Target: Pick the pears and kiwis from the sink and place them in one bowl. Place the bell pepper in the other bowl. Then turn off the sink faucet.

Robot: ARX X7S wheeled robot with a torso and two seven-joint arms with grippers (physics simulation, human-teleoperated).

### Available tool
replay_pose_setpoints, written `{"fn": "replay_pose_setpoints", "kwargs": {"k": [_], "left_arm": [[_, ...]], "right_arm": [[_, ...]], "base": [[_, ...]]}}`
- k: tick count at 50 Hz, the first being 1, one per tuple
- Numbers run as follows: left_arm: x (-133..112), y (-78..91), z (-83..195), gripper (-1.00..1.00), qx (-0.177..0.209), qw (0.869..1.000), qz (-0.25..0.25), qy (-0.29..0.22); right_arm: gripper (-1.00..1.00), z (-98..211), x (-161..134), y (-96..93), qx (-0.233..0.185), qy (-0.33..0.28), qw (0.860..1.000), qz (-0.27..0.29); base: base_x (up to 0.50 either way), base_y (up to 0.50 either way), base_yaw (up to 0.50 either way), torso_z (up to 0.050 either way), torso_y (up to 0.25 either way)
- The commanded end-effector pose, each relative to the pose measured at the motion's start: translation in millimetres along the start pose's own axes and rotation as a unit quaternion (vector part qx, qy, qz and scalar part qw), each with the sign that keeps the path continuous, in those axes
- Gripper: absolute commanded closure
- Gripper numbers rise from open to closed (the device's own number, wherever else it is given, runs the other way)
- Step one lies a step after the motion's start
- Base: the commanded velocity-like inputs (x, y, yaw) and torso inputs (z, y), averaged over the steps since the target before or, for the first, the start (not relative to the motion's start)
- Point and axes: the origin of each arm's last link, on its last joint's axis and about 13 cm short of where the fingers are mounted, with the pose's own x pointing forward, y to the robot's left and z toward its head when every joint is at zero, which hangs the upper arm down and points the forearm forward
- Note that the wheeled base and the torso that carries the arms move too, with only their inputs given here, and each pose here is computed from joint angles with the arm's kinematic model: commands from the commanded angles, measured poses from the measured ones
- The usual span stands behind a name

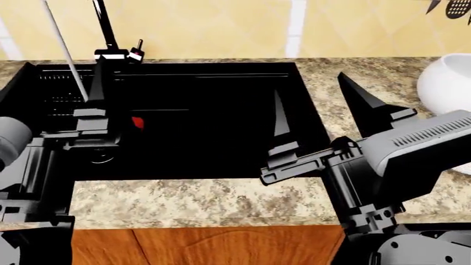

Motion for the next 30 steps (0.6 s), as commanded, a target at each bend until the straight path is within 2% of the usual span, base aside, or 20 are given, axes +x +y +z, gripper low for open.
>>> {"fn": "replay_pose_setpoints", "kwargs": {"k": [1,30], "left_arm": [[0.4,0.8,-0.4,-1.0,0.006,1.0,0.002,0.001],[1.2,1.8,-1.6,-1.0,0.011,1.0,0.009,-0.003]], "right_arm": [[-1.0,-0.1,0.0,-0.1,0.005,-0.001,1.0,0.003],[-1.0,0.4,-1.1,0.3,0.007,-0.004,1.0,0.008]], "base": [[0.01,0.5,0.0,0.0,0.0],[0.01,0.5,0.0,0.0,0.0]]}}
